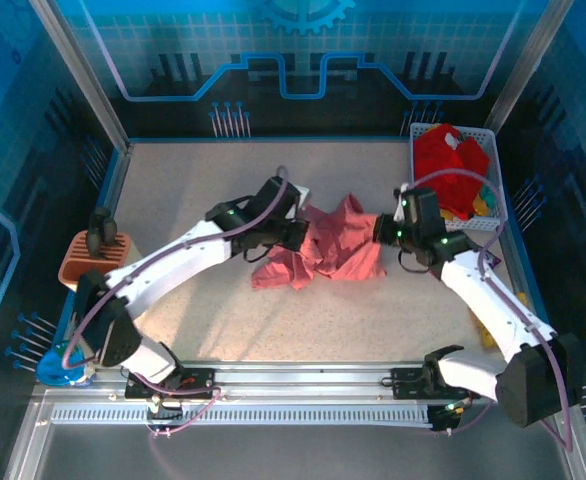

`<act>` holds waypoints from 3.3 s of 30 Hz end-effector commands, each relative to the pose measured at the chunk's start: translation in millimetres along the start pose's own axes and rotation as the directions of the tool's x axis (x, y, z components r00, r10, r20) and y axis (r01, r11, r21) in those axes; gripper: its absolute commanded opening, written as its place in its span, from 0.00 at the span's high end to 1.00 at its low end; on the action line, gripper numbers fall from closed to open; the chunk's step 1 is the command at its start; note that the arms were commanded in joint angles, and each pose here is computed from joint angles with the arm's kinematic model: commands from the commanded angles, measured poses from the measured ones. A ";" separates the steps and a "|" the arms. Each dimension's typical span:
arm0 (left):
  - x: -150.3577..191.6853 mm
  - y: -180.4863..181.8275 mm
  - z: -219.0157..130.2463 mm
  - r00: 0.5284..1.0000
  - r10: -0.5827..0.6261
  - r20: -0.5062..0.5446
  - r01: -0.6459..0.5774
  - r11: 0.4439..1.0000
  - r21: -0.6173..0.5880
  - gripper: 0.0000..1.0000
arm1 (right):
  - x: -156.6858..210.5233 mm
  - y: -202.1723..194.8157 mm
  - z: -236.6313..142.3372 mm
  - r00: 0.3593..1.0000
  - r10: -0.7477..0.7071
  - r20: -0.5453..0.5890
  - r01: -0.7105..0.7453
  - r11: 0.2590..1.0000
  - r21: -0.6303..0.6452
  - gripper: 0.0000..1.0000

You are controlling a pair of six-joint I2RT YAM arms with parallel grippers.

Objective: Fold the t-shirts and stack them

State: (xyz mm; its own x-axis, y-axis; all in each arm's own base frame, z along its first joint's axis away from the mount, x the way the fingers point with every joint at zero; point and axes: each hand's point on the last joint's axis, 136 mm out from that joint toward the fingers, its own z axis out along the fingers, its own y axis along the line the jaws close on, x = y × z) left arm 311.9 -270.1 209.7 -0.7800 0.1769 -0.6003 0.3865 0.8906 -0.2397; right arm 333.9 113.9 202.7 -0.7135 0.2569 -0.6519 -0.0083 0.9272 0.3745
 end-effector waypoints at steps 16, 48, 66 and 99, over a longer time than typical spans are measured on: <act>30.3 -27.3 -34.4 0.928 -0.371 -0.007 0.350 0.870 0.348 1.00 | -230.7 179.2 -104.3 0.848 -0.242 0.471 0.395 0.882 -0.257 1.00; 53.8 82.3 -41.6 0.856 -0.515 0.048 0.510 0.856 0.090 0.25 | 48.9 120.5 42.0 0.843 -0.466 -0.270 0.407 0.879 -0.247 0.00; 83.2 177.3 81.7 0.683 -0.730 -0.031 0.725 0.682 -0.096 0.54 | 207.6 56.0 47.5 0.747 -0.557 -0.362 0.609 0.792 0.038 0.04; 50.5 214.9 38.9 0.761 -0.647 0.043 0.634 0.729 -0.257 1.00 | 59.9 18.3 -4.1 0.901 -0.400 -0.171 0.421 0.901 0.108 0.94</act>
State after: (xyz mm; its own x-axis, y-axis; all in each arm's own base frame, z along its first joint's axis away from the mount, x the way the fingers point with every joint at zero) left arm 402.5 -87.8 71.9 -0.8076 -0.4797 -0.3429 -0.3555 0.8601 -0.3658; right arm 304.7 146.5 164.3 -0.7406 -0.1701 -0.6500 -0.1880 0.9813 -0.0426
